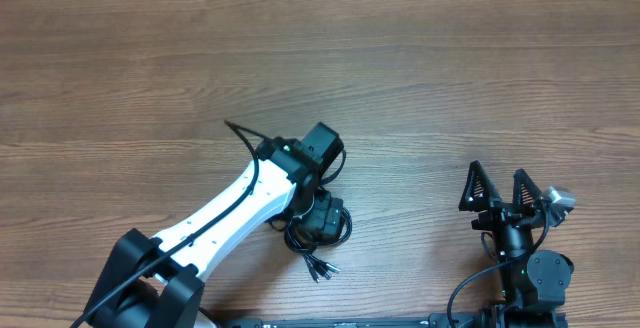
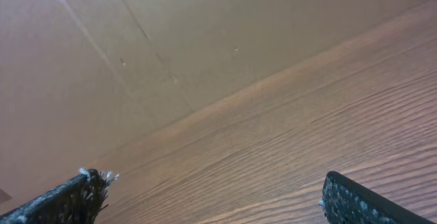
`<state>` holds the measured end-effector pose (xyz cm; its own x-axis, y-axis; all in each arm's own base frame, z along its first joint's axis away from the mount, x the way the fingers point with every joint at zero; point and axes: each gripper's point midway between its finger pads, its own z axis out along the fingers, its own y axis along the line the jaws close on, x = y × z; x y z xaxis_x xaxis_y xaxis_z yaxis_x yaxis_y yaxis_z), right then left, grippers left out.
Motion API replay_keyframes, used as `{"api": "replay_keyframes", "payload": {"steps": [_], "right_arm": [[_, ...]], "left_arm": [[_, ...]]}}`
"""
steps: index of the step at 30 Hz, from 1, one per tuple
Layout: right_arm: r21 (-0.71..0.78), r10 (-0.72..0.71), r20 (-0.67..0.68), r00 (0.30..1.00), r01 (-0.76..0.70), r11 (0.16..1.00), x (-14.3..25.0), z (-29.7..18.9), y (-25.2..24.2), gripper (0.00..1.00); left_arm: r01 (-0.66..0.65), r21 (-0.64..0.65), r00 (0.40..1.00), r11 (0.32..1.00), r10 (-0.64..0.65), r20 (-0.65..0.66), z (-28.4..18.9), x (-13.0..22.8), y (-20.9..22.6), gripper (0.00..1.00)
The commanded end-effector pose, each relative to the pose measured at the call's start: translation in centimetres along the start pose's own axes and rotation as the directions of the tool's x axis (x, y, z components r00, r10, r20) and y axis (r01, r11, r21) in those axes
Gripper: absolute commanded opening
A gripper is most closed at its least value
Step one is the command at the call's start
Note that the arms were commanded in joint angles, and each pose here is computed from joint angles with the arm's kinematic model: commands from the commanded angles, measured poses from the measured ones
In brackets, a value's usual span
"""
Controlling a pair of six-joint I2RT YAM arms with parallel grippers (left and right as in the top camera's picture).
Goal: Untangle cables
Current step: 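Move the left gripper forward and down over the black cable bundle, then close the left gripper on the cable bundle and lift it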
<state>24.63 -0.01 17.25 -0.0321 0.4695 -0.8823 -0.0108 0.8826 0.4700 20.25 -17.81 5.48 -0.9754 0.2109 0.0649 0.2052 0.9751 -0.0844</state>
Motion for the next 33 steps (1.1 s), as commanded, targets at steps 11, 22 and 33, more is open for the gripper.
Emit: {"api": "replay_keyframes", "payload": {"steps": [11, 22, 33], "right_arm": [[0.003, -0.007, 0.004, 1.000, 0.007, 1.000, 0.2, 0.0, -0.1, 1.00], [0.003, -0.007, 0.004, 1.000, 0.007, 1.000, 0.2, 0.0, -0.1, 1.00], [0.003, -0.007, 0.005, 1.000, 0.007, 1.000, 0.2, 0.0, -0.1, 1.00]], "left_arm": [[0.072, 0.051, 0.995, 0.996, -0.075, 0.062, -0.5, 2.2, 1.5, 1.00], [0.186, 0.142, 0.971, 0.972, -0.204, 0.122, 1.1, 3.4, 3.3, 1.00], [0.302, 0.125, 0.942, 0.945, -0.316, 0.115, 3.4, 4.1, 4.4, 1.00]]}}
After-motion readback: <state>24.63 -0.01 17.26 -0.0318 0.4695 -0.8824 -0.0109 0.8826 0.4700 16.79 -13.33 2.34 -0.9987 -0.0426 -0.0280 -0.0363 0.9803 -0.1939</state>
